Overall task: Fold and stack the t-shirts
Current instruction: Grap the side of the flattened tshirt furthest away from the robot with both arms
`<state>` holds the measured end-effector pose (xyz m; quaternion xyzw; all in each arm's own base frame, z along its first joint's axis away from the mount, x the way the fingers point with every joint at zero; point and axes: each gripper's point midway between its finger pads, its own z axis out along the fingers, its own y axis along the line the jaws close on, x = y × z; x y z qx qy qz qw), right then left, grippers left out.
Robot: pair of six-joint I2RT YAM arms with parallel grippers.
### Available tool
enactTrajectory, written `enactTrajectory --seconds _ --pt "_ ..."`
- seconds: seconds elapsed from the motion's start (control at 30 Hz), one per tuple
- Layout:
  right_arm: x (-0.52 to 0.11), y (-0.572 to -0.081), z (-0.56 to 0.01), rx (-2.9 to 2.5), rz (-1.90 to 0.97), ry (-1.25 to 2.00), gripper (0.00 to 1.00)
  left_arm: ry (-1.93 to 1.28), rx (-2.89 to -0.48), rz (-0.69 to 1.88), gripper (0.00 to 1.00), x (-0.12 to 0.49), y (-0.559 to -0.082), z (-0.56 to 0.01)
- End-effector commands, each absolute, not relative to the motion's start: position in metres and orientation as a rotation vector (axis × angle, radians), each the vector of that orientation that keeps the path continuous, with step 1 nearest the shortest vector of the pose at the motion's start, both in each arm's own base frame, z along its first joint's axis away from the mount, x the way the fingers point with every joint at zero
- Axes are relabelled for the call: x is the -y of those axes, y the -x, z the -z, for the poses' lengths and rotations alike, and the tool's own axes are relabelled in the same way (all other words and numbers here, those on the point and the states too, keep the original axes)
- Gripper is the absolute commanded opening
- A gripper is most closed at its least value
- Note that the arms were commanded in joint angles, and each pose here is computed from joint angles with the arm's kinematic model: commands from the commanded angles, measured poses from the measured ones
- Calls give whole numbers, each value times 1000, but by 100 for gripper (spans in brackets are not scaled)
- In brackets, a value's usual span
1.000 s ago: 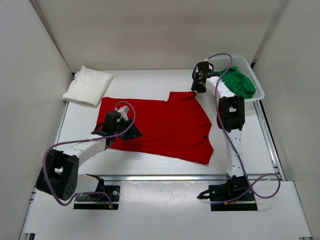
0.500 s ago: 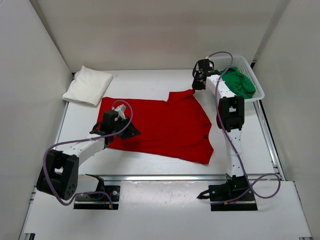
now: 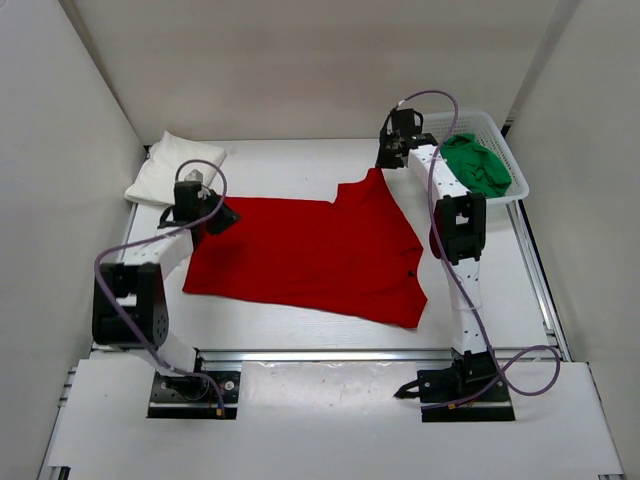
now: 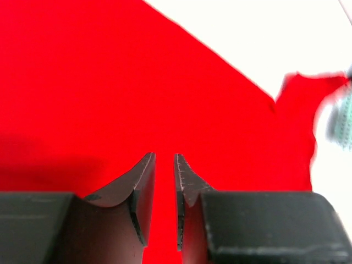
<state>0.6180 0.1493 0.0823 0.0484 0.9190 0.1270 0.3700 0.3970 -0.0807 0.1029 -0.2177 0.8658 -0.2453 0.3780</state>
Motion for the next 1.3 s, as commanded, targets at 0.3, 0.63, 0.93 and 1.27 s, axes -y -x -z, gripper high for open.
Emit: enactTrajectory --seconds 0.3,0.63,0.93,1.27 --pt "-179 -607 -129 -2312 -493 75 0 707 -2173 133 36 -25 -531 -84" --pt "-189 -596 -127 -2324 -545 109 0 720 -2269 22 45 -52 -560 -57" --pt "-185 -595 -128 -2327 -545 91 0 722 -2327 -6 43 -50 -556 -43" --pt "-184 -595 -127 -2325 -569 95 0 705 -2300 -44 45 -50 -547 -56"
